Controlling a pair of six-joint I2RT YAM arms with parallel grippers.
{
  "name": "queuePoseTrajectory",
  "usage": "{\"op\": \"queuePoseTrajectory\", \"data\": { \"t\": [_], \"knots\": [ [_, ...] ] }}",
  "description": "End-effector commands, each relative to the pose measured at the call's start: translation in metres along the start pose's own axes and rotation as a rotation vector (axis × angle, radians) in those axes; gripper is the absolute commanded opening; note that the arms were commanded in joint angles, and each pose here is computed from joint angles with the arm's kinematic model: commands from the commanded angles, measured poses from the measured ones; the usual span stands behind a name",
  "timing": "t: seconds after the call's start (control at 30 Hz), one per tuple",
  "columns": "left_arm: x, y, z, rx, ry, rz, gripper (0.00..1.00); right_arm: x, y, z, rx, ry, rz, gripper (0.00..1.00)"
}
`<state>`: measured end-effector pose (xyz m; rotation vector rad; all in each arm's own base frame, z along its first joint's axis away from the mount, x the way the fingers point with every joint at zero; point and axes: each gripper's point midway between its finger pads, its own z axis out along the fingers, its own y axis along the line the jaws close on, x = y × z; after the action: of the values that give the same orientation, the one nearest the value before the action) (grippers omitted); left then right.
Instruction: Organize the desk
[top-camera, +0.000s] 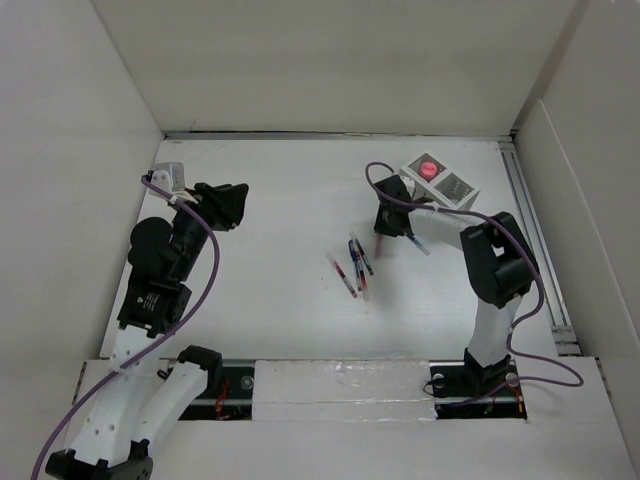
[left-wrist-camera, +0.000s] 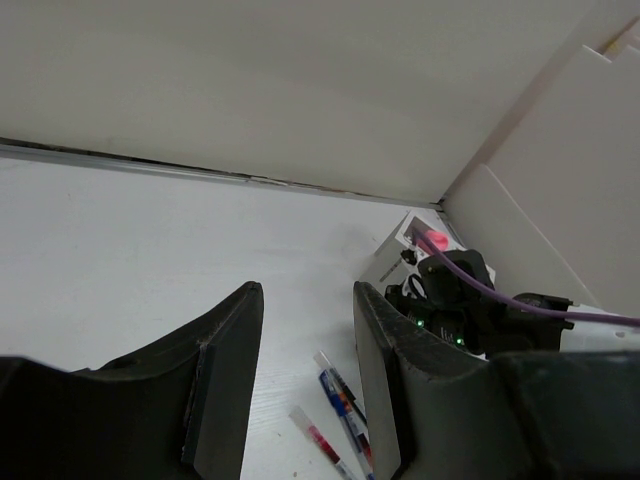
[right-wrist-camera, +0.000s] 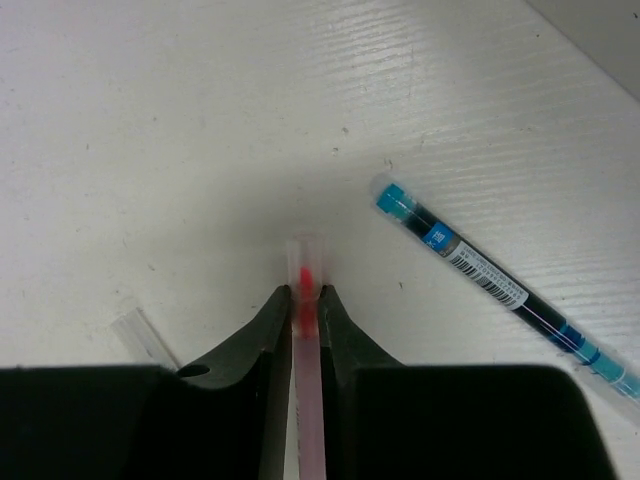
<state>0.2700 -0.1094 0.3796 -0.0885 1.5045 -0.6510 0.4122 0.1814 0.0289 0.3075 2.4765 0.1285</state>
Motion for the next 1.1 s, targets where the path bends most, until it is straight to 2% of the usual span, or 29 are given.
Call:
{"op": "queuePoseTrajectory", "data": {
  "t": [0.0,0.17,0.3,0.47,0.57,0.7,0.8,1.07],
  "knots": [
    [-0.008,-0.004,0.0,0.022,-0.033,0.008,0.37,-0.016,0.015,-0.015,-0.026,-0.066,-0.033,0.09],
    [-0.006,-0.004,0.001,0.024,-0.028,0.006,0.37,-0.078,0.038,-0.068,-0.12,-0.271,-0.003,0.07],
    [-0.006,-0.005,0.001,0.029,-0.027,0.003,0.37,-0.145,0.024,-0.123,-0.154,-0.474,0.106,0.07],
    [-0.005,-0.006,0.0,0.035,-0.026,0.002,0.37,-0.225,-0.055,-0.184,-0.046,-0.743,0.338,0.07],
    [-0.006,-0.006,0.0,0.036,-0.027,0.0,0.37,-0.249,-0.108,-0.196,0.06,-0.858,0.446,0.05],
    [-0.006,-0.007,-0.001,0.038,-0.028,0.001,0.37,-0.259,-0.163,-0.185,0.17,-0.906,0.549,0.05],
    [-0.006,-0.007,-0.001,0.039,-0.029,0.001,0.37,-0.265,-0.179,-0.175,0.195,-0.914,0.568,0.05],
    [-0.008,-0.007,-0.002,0.036,-0.034,0.002,0.37,-0.253,-0.184,-0.141,0.266,-0.86,0.503,0.08]
  ]
}}
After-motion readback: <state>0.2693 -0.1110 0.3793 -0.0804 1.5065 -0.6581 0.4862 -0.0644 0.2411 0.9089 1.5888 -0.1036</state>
